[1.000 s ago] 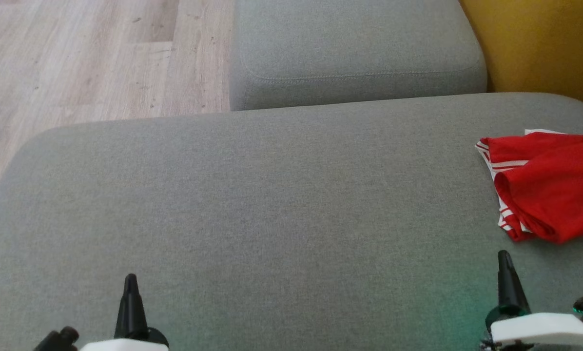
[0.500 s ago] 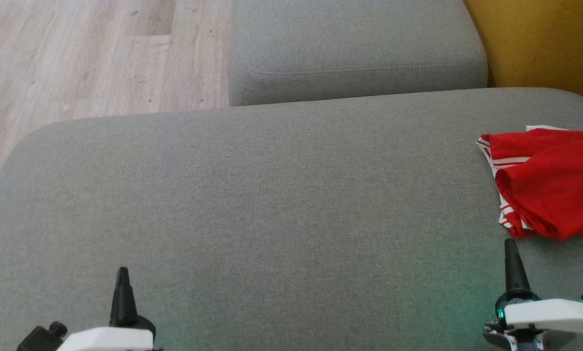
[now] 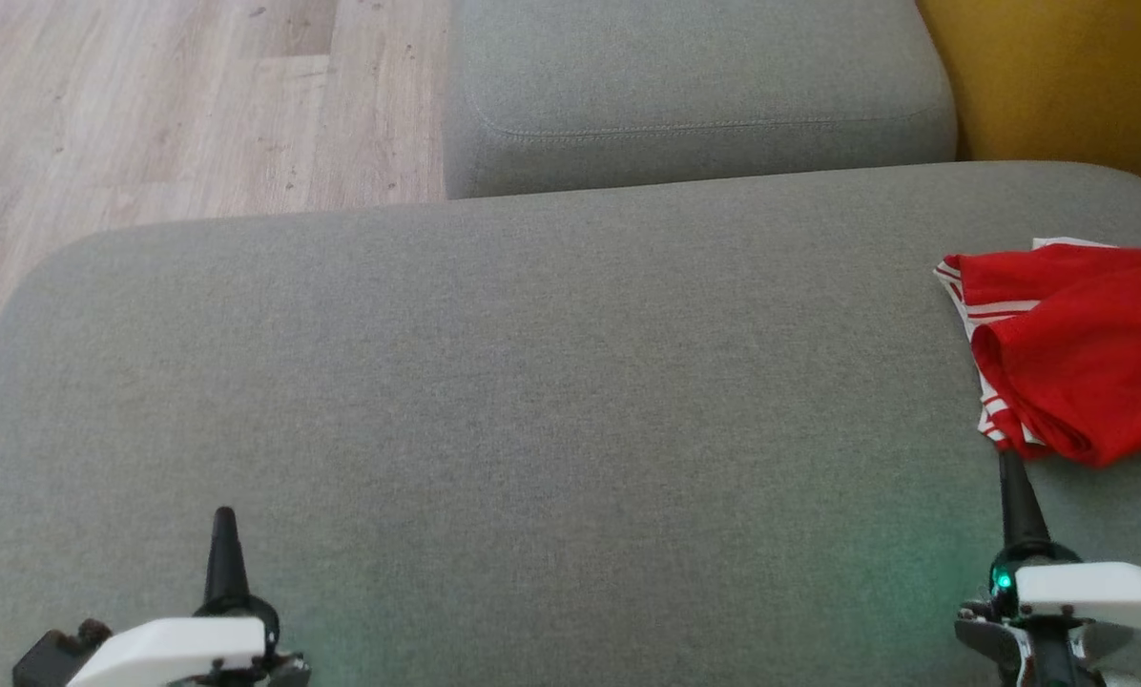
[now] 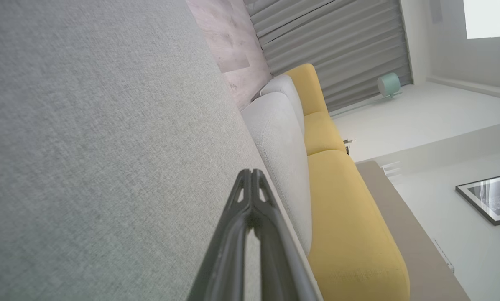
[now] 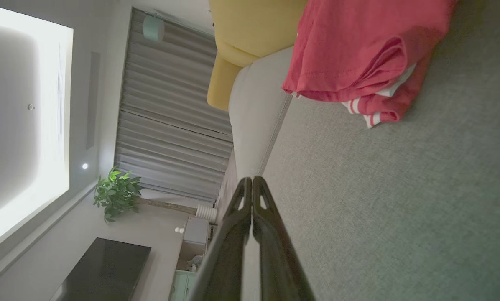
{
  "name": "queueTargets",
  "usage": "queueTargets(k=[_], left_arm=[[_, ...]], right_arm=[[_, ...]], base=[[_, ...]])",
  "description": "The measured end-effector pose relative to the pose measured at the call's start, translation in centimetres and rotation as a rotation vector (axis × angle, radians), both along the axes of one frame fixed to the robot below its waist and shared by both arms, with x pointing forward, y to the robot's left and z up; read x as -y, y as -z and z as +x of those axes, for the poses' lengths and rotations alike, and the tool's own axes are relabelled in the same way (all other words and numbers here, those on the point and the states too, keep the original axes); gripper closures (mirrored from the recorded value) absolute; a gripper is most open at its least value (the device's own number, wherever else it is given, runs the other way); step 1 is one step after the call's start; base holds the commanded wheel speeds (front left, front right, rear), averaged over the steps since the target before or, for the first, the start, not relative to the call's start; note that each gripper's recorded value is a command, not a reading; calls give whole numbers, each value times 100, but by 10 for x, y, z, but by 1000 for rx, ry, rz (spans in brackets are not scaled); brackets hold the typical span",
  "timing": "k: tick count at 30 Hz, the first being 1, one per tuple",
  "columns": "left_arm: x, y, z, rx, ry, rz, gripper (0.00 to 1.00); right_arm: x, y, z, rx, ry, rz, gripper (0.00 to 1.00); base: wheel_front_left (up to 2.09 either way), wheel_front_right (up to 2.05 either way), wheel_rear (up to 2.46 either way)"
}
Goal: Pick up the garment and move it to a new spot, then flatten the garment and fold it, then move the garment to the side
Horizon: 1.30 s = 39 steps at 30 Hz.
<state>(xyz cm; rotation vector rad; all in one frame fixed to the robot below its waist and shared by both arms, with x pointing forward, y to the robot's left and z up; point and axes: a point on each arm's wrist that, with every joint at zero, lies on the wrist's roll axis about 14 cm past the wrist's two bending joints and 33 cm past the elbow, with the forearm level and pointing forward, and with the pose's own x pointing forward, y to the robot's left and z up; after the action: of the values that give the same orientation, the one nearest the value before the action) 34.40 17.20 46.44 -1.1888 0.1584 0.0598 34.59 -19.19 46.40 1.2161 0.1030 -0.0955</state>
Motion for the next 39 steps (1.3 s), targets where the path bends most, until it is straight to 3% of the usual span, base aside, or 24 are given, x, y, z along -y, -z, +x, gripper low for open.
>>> queueTargets(k=[30, 39], left_arm=[[-16, -11, 28, 44, -60, -372, 100], [-15, -13, 31, 49, -56, -383, 100]], right_arm=[[12, -11, 25, 37, 51, 354, 100], [13, -13, 28, 46, 52, 365, 100]], base=[[0, 0, 0], [0, 0, 0]])
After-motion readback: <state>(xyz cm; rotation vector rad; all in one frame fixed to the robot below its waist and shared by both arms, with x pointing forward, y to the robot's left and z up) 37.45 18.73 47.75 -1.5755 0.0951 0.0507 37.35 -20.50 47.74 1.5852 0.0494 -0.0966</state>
